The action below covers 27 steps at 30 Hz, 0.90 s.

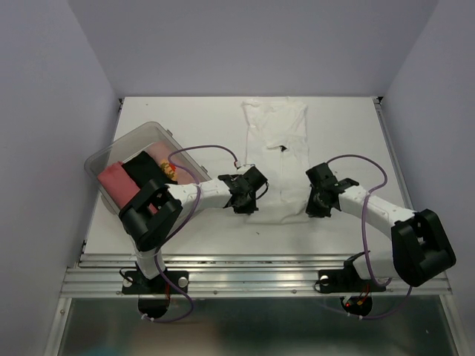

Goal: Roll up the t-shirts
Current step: Roll the T-shirt to the center of the board.

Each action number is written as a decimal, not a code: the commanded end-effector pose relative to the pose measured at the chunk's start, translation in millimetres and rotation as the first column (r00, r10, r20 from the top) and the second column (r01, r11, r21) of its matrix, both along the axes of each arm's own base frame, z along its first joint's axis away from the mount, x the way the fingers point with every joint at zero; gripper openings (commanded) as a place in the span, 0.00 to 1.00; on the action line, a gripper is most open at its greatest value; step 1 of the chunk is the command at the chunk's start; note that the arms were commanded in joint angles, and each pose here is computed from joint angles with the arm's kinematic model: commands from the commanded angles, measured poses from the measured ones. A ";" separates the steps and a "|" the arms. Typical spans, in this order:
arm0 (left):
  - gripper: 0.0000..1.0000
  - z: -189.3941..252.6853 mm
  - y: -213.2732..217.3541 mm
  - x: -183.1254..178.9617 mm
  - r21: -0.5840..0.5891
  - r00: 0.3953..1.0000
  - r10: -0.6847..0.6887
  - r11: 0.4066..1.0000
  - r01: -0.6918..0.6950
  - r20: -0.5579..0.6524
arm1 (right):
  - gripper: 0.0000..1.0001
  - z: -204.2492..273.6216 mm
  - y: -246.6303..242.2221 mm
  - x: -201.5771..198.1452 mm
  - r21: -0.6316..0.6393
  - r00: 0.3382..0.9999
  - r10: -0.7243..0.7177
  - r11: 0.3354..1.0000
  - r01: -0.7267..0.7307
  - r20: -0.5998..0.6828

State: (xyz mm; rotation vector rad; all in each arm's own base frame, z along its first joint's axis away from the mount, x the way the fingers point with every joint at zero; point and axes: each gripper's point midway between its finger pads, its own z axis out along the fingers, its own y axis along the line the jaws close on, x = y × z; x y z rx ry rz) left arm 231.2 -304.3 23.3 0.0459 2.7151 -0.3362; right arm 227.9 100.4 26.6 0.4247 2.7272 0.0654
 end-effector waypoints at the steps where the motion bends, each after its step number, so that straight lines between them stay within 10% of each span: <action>1: 0.00 -0.6 9.0 7.1 0.047 1.000 0.013 0.999 -0.013 0.014 | 0.01 8.4 -7.7 0.9 -0.002 0.997 -0.065 0.998 0.065 0.042; 17: 0.00 -4.9 17.8 10.5 0.063 1.000 0.029 0.998 -0.030 0.011 | 0.02 7.4 -23.2 -35.5 -0.014 0.968 -0.250 0.968 0.249 -0.038; 22: 0.00 1.6 13.4 11.9 0.044 1.000 0.010 0.999 -0.010 0.021 | 0.35 11.7 -20.8 -26.1 -0.010 0.975 -0.222 0.975 0.222 -0.012; 27: 0.00 34.7 -1.4 17.6 -0.020 0.996 -0.031 0.999 0.033 0.083 | 0.37 45.0 -2.4 -5.1 0.096 0.986 -0.135 0.987 0.125 0.097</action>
